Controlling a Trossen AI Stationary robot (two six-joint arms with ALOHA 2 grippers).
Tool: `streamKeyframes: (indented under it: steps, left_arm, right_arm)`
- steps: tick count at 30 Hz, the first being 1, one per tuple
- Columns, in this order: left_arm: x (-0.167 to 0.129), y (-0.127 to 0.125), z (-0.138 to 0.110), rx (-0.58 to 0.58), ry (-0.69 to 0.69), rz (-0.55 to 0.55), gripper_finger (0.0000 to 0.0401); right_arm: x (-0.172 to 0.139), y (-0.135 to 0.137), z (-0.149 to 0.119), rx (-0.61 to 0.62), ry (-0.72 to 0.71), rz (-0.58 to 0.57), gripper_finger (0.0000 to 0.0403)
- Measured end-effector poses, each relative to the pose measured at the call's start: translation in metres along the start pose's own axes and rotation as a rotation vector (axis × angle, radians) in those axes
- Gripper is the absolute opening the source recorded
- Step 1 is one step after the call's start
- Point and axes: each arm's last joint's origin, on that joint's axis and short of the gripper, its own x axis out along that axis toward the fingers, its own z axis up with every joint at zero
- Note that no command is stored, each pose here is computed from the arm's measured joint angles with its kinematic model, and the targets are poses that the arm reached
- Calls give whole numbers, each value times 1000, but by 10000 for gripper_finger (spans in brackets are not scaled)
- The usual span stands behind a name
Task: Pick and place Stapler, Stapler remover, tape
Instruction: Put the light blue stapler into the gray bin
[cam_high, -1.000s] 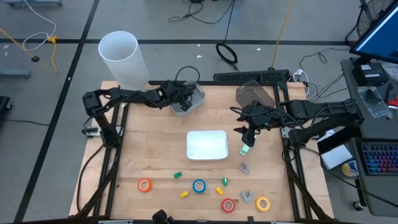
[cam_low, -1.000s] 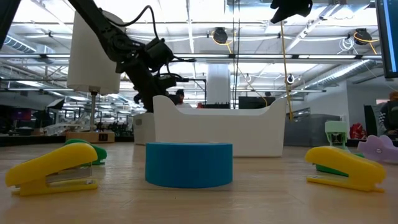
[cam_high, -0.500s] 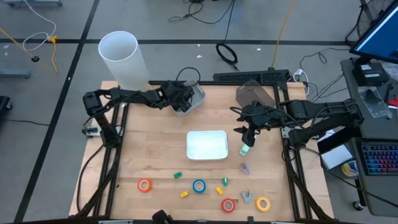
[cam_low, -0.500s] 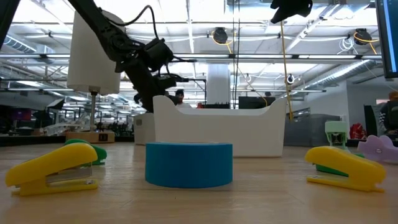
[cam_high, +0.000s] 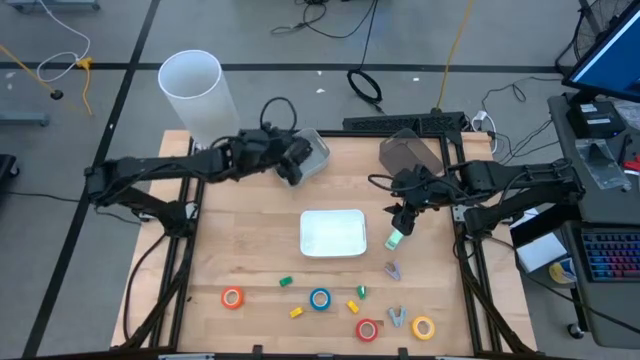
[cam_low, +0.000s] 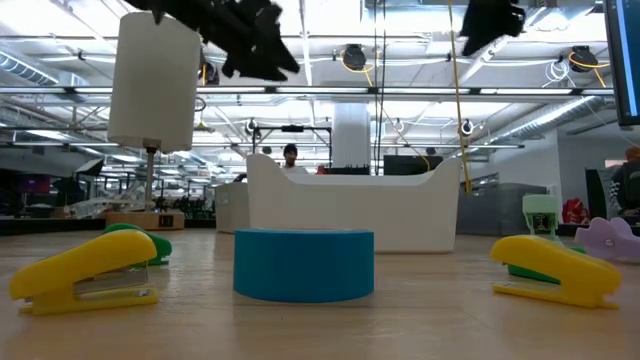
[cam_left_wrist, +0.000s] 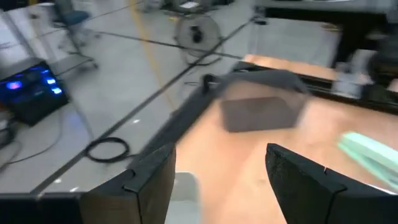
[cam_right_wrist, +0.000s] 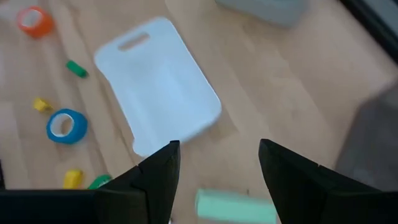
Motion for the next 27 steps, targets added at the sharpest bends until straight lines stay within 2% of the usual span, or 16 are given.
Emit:
streamKeyframes:
  steps: [7,11,14,27]
  left_arm:
    - [-16,-24,-9,18,106,-87,241]
    - [-19,-30,-14,-42,151,-100,241]
    - [-21,-35,-16,-71,166,-112,241]
    - [-31,-58,-17,-278,179,-158,241]
  right_arm:
    - [-1,-8,-12,225,115,-96,210]
    - [-2,-12,-18,251,168,-148,210]
    - [-3,-15,-21,166,200,-165,210]
    - [-3,-19,-18,-460,220,-156,210]
